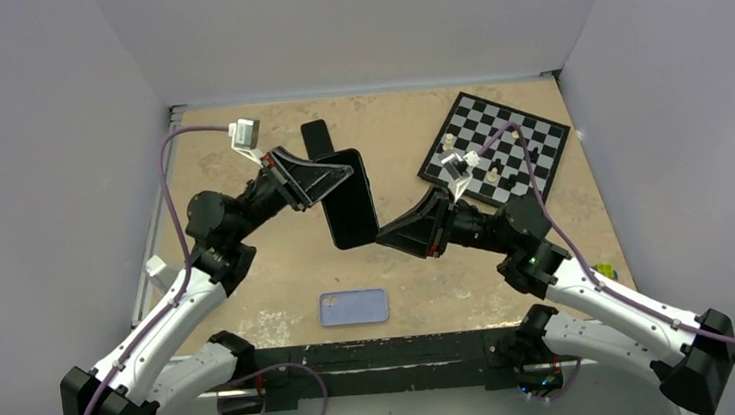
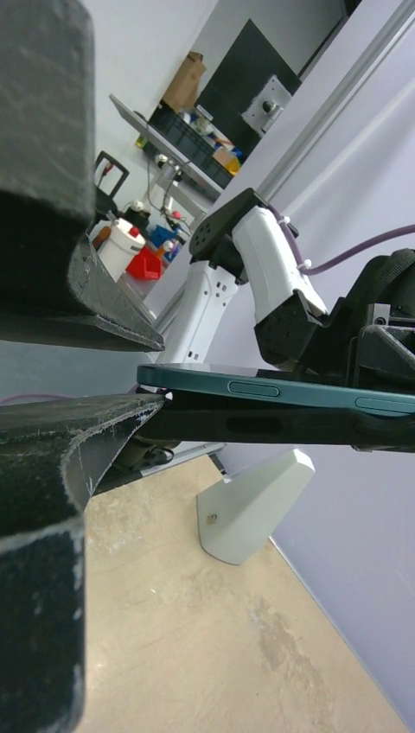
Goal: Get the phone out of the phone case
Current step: Remove the phone case from the phone.
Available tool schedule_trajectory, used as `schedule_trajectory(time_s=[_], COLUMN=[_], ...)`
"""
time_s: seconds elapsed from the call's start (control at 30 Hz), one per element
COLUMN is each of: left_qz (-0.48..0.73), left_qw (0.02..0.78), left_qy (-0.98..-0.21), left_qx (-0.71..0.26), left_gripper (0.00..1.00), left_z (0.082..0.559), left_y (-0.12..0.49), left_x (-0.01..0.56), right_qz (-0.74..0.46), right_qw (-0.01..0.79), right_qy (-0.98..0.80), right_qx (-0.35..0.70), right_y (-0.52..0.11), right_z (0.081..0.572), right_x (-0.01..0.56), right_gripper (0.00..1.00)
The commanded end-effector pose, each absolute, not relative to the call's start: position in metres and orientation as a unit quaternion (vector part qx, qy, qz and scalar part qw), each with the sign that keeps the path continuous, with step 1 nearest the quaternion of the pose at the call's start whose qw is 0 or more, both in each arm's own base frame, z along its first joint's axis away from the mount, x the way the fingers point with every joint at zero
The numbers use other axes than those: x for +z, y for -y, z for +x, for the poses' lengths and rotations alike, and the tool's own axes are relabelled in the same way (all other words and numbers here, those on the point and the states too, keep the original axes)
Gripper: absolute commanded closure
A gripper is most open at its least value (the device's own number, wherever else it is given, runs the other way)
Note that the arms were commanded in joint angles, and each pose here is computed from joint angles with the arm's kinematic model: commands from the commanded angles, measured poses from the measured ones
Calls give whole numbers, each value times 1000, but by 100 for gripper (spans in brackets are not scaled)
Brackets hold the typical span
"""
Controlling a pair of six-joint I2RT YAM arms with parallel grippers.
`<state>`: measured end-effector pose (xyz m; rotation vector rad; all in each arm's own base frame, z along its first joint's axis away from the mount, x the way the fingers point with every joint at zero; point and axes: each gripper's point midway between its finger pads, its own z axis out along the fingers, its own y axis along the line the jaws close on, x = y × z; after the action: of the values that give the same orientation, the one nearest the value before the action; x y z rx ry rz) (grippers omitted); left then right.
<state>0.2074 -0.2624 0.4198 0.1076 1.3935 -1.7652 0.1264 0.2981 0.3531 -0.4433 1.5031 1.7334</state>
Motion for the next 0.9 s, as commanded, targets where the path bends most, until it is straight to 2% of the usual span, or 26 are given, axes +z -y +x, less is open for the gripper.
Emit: schedule_trajectory(time_s=[0.0,0.4,0.57,0.63,0.87], left_qz=[54,60,88,97,119], left_qw=[460,415,399,401,383], left_qy=[-513,-536,-558,-569,-585], left_qx=[-723,-733,-722,-712,-705], left_gripper=[100,100,100,89,45], left_z=[198,198,192,191,187], left_y=[254,266,271,271,274], left_x=[452,428,418,412,397], right_qz=[-175,-157,-152,-149,-153], right_qw=[416,420,404,400,387], right_qy=[-558,-580,-583,-581,-559], right_qx=[696,680,689,693,717], right_y=[-299,-329,-334,-331,-317], right_z=[128,168,176,175,162], right_x=[383,387,384,382,385], right_gripper=[71,73,93,100,100])
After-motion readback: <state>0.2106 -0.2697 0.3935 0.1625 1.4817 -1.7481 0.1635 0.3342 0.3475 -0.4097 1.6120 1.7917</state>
